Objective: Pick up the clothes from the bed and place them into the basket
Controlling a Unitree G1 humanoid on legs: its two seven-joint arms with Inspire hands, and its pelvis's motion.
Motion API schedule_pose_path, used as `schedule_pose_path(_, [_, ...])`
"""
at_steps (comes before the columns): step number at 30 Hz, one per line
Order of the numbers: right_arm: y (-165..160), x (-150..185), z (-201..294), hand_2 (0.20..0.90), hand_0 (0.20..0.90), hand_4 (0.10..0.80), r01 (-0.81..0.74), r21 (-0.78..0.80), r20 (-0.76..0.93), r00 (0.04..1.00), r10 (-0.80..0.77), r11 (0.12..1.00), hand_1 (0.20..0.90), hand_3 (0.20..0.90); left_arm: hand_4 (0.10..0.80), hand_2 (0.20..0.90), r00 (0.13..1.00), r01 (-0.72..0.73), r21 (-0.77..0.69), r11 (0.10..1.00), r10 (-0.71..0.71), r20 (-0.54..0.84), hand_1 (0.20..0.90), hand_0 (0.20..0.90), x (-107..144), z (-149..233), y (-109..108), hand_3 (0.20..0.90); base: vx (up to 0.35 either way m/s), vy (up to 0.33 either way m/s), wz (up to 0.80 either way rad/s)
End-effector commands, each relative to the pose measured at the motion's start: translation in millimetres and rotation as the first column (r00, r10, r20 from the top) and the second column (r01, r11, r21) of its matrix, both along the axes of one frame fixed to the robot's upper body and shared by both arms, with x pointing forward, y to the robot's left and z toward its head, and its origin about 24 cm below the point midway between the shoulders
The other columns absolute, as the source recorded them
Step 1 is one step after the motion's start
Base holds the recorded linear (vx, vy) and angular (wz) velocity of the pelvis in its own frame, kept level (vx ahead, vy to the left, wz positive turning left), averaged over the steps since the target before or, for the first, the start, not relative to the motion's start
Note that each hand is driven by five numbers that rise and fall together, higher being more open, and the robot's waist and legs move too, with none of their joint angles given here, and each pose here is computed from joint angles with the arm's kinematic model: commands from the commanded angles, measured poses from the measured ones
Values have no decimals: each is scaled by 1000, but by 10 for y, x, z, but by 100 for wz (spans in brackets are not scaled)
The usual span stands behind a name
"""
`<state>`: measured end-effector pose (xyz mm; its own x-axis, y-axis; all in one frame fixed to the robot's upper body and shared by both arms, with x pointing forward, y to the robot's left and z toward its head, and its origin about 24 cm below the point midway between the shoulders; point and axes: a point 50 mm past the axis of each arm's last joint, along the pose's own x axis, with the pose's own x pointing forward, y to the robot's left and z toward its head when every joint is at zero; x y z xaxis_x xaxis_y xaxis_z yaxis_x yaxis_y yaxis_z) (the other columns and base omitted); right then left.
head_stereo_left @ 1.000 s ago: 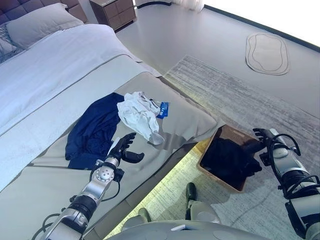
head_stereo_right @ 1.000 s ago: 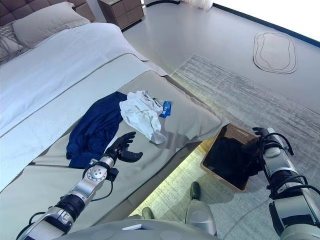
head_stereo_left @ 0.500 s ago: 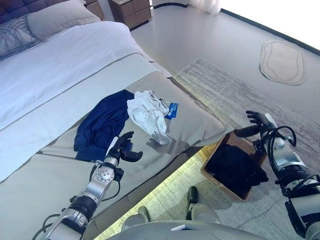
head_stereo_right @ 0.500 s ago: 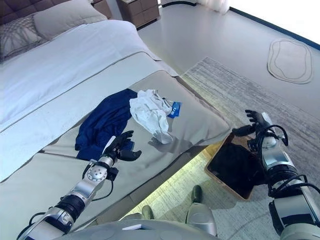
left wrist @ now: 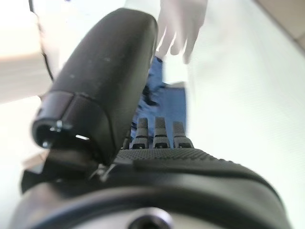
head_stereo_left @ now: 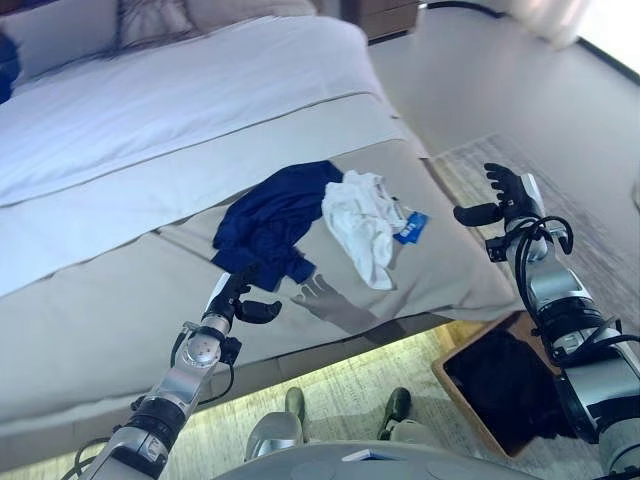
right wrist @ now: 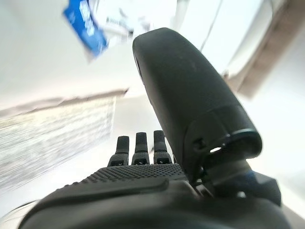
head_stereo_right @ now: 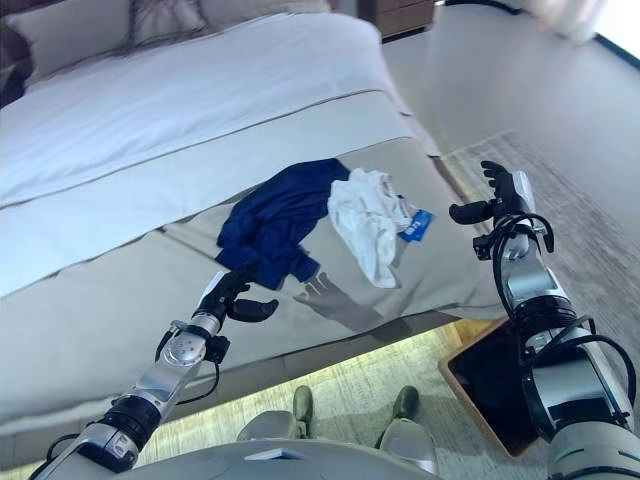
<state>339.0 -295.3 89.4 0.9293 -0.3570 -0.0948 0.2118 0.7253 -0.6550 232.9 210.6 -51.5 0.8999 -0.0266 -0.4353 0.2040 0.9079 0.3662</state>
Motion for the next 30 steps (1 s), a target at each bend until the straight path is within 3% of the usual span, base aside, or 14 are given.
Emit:
schedule_pose_path(1, [172, 363, 782, 900, 900, 800, -44, -123, 203, 977, 69, 991, 900, 900, 800, 900, 965, 28, 2, 1000, -27, 262, 900, 900, 257, 485, 84, 900, -165, 95, 12])
schedule_pose_path(8, [113, 524, 1246, 900, 900, 800, 7, -135, 242, 970, 26, 991, 900, 900, 800, 900, 916, 14, -62, 998, 12, 400, 900, 900, 425, 750, -16, 900, -116, 56, 19])
schedule_pose_path(19, [208, 564, 1278, 900, 900, 800, 23, -135, 221, 975, 7, 991, 900, 900, 800, 900, 878, -4, -115, 993, 59, 475, 900, 900, 415, 954, -85, 900, 0, -5, 14])
schedule_pose_path(30, [281, 619, 1267, 900, 900, 800, -16, -102, 212, 976, 37, 995, 900, 900, 800, 900, 883, -8, -128, 992, 67, 465, 900, 900, 371, 946, -94, 900, -10, -4, 4])
